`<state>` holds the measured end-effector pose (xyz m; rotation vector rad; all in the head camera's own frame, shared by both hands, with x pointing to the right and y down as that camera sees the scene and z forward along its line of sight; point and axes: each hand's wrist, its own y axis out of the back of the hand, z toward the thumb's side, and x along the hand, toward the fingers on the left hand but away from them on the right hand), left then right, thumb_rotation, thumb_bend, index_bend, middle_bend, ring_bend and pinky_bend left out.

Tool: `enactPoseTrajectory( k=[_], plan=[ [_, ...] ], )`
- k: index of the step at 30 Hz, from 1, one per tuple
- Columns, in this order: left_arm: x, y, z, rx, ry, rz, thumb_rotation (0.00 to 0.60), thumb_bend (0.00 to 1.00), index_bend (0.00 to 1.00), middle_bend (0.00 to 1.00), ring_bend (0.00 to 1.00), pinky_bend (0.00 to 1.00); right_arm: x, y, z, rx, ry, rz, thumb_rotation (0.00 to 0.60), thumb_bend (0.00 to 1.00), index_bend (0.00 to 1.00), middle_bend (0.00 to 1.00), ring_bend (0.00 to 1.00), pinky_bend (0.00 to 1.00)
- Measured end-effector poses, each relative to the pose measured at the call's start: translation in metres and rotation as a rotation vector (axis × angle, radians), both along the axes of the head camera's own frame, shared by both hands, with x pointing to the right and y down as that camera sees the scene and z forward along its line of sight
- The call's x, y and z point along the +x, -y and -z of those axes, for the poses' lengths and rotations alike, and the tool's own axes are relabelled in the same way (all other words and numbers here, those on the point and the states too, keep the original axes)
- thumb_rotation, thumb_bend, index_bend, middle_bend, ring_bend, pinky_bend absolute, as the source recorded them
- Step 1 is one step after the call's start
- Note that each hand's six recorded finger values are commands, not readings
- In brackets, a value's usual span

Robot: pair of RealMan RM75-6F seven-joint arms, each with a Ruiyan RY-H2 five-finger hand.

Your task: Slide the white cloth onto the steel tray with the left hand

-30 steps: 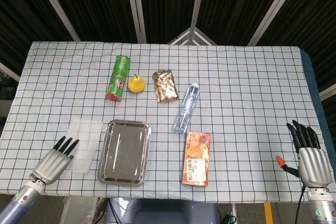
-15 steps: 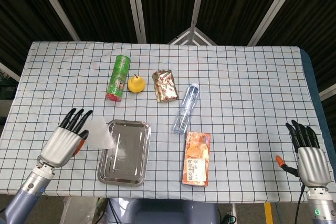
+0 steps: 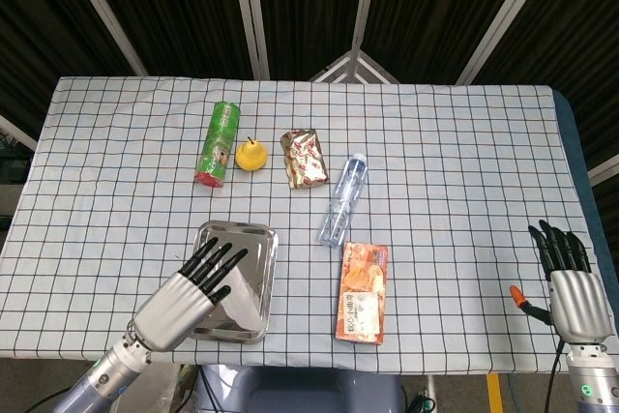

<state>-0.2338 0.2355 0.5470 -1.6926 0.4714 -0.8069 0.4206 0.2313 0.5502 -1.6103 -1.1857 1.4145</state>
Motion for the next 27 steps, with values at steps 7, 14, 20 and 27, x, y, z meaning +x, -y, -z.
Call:
enactPoseTrajectory(
  k=[7, 14, 20, 27],
  plan=[
    [-0.022, -0.016, -0.028, -0.049, 0.071, -0.029, 0.6, 0.51, 0.55, 0.0, 0.0, 0.0, 0.0, -0.001, -0.001, -0.007, -0.004, -0.002, 0.6, 0.31, 0.0, 0.0, 0.0, 0.0],
    [-0.047, -0.023, -0.055, -0.098, 0.142, -0.043, 0.6, 0.51, 0.55, 0.0, 0.0, 0.0, -0.001, -0.001, -0.002, -0.011, -0.006, -0.003, 0.6, 0.31, 0.0, 0.0, 0.0, 0.0],
    [-0.057, -0.021, -0.071, -0.119, 0.182, -0.082, 0.6, 0.51, 0.55, 0.0, 0.0, 0.0, -0.001, -0.001, -0.002, -0.013, -0.005, -0.006, 0.6, 0.31, 0.0, 0.0, 0.0, 0.0],
    [-0.055, -0.025, -0.077, -0.115, 0.195, -0.112, 0.6, 0.51, 0.54, 0.0, 0.0, 0.0, -0.001, -0.001, -0.002, -0.014, -0.005, -0.004, 0.6, 0.31, 0.0, 0.0, 0.0, 0.0]
  ],
)
